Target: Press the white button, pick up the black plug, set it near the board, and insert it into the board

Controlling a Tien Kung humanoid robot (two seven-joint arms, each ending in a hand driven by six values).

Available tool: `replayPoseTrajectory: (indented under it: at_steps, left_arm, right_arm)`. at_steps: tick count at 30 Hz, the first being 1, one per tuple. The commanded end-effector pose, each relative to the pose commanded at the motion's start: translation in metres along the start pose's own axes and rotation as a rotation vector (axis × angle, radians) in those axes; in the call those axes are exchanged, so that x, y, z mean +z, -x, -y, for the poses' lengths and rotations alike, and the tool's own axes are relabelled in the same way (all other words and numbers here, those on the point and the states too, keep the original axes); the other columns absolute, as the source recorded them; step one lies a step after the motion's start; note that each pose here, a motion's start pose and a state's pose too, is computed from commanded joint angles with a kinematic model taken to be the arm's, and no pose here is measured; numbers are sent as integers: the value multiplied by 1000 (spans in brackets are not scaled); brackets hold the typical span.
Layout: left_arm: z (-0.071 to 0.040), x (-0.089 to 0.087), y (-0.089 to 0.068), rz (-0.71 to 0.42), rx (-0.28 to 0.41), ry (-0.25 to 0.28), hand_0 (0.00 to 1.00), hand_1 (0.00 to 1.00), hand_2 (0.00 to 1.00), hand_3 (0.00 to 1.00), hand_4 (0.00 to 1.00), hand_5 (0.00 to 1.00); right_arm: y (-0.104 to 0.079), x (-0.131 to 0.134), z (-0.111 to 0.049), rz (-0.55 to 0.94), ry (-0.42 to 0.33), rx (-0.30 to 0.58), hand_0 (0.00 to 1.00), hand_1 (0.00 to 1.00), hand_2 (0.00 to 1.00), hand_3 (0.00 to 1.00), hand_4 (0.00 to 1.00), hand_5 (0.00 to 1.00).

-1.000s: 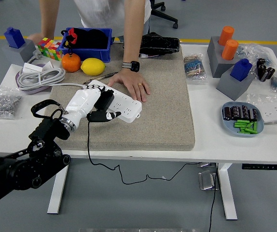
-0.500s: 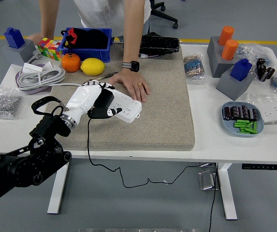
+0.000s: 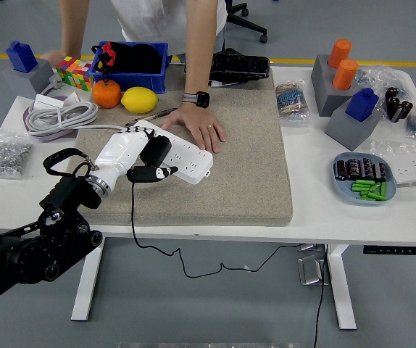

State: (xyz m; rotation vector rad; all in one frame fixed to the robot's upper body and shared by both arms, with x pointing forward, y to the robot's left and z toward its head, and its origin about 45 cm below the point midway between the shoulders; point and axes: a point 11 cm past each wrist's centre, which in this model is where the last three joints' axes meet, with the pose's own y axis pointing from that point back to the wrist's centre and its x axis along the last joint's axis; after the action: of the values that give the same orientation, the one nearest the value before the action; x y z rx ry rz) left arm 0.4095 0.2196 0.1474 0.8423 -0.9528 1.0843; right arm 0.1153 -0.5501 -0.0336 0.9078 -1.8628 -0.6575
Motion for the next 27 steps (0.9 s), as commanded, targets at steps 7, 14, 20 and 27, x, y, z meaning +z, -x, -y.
replayPoseTrajectory:
  at_steps: [7,14,20,27]
  left_arm:
    - [5,3,1,0,-3,-3,886,876,786,725,898,557]
    - [8,3,3,-1,-6,-12,888,875,786,725,898,558]
    - [8,0,6,1,-17,-23,887,874,783,722,896,556]
    - [7,-2,9,-3,-24,-29,886,872,783,721,896,556]
  right_arm:
    - [0,0,0,-2,1,-1,681,589,585,574,630,315]
    - [0,1,0,-7,1,-1,681,589,584,574,630,315]
    - [0,0,0,-6,0,-1,680,589,584,575,630,315]
    - [0,0,0,-9,-1,-1,681,589,584,575,630,315]
